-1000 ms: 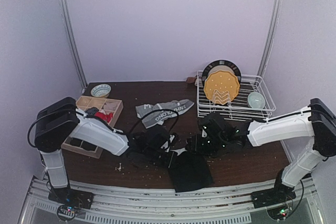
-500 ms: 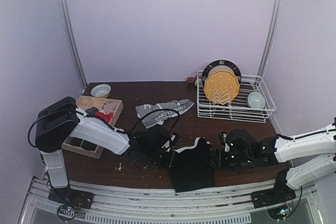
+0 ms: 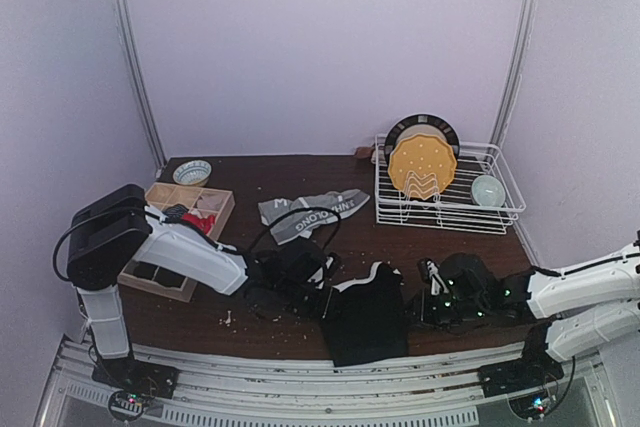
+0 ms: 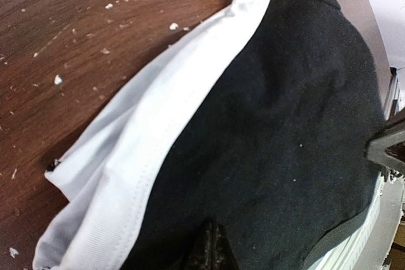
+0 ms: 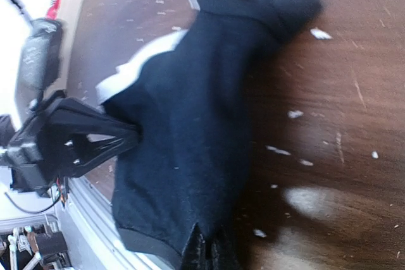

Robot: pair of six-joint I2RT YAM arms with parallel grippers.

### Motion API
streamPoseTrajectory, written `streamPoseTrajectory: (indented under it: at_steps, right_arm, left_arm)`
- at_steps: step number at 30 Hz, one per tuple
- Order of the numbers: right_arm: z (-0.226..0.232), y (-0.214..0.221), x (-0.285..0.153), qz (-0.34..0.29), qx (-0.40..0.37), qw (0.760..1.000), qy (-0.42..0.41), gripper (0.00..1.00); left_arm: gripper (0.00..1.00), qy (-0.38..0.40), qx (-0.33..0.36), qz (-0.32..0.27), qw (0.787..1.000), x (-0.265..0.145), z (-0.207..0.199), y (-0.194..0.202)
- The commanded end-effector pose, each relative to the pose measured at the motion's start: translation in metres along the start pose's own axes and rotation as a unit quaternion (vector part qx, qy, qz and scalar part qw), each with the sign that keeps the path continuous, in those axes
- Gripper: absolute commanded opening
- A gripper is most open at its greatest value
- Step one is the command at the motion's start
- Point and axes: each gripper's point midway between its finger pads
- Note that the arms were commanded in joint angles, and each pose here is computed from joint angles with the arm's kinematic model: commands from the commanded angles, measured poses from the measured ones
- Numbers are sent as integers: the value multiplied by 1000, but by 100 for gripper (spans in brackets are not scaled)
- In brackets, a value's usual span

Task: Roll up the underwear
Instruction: Pick up the underwear from the center of the board.

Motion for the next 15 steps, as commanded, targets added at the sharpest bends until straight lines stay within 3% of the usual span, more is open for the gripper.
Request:
streamPoseTrajectory:
  at_steps: [1, 8, 15]
  right_arm:
    - [28, -3, -10, -6, -29, 999, -28, 0]
    - [70, 1, -8, 2, -62, 997, -46, 0]
    - [97, 22, 30, 46, -80, 994, -49, 0]
  left_arm:
    - [0, -35, -14, 26, 999, 8, 21, 17]
    - [0, -29, -21, 29, 999, 11, 21, 20]
    - [0, -27, -25, 28, 999, 11, 22, 23]
Point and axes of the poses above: each gripper's point midway between its finger pads, its own x axis out along the fingers, its own z axis along the line the jaws close on, y = z × x, and after that the axes turned 9 degrees about x, right-handed
